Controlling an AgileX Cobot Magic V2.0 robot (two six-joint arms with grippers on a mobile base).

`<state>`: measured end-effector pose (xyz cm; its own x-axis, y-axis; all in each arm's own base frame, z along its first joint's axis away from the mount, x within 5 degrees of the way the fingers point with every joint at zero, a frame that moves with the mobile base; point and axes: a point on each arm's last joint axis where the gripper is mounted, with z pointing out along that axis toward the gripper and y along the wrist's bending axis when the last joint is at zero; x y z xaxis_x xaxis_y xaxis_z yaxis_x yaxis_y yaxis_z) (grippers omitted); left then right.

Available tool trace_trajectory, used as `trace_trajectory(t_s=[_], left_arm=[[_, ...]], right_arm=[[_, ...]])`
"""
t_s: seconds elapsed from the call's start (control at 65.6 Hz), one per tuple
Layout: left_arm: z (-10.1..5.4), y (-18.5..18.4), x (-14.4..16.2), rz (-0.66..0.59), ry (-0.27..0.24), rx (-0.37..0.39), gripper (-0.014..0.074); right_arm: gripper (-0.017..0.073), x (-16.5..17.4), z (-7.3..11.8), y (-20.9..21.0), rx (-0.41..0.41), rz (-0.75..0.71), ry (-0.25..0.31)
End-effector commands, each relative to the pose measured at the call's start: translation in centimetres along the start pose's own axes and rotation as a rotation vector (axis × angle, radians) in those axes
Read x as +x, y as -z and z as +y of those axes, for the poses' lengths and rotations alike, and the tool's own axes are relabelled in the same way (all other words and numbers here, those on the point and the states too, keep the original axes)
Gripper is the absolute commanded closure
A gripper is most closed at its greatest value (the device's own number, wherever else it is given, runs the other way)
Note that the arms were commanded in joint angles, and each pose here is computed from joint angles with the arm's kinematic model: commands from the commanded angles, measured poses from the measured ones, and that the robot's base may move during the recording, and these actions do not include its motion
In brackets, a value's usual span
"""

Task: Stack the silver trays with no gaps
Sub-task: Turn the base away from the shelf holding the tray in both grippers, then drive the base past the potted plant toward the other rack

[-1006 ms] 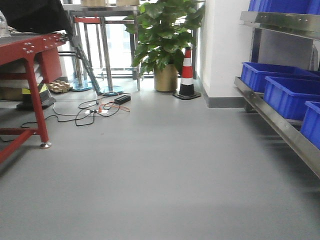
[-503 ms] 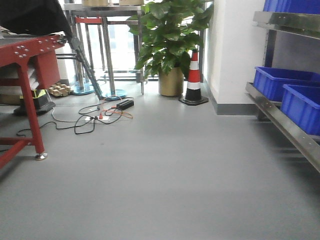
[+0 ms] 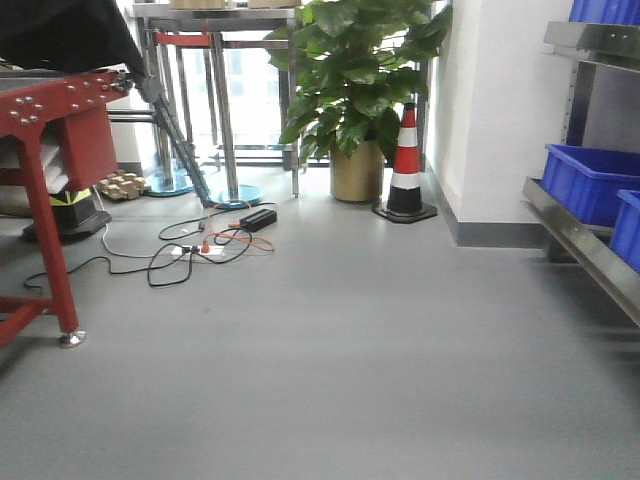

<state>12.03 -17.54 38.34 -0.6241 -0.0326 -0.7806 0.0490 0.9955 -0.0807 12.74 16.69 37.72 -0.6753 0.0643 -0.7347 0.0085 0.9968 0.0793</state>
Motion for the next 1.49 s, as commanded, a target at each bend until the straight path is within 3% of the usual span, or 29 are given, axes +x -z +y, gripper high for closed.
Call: trace_trajectory(t_s=[0.0, 0.412, 0.945, 1.478], left_arm=[[-1.5, 0.1, 0.4, 0.006, -0.034, 0.106, 0.061], [-1.5, 0.1, 0.3, -0.008, -0.038, 0.103, 0.061], [-1.2, 0.2, -1.2, -0.172, -0.09, 0.068, 0.061], [-1.2, 0.3, -1.2, -0.176, -0.092, 0.067, 0.061]], right_arm=[[0.0574, -0.5, 1.7, 0.6, -0.164, -0.046, 0.005], [0.0574, -0.5, 1.7, 0.6, -0.162, -0.045, 0.007], [0.0574, -0.5, 1.8, 0.6, -0.168, -0.046, 0.007], [0.0574, -0.5, 1.8, 0.6, -0.17, -0.047, 0.007]])
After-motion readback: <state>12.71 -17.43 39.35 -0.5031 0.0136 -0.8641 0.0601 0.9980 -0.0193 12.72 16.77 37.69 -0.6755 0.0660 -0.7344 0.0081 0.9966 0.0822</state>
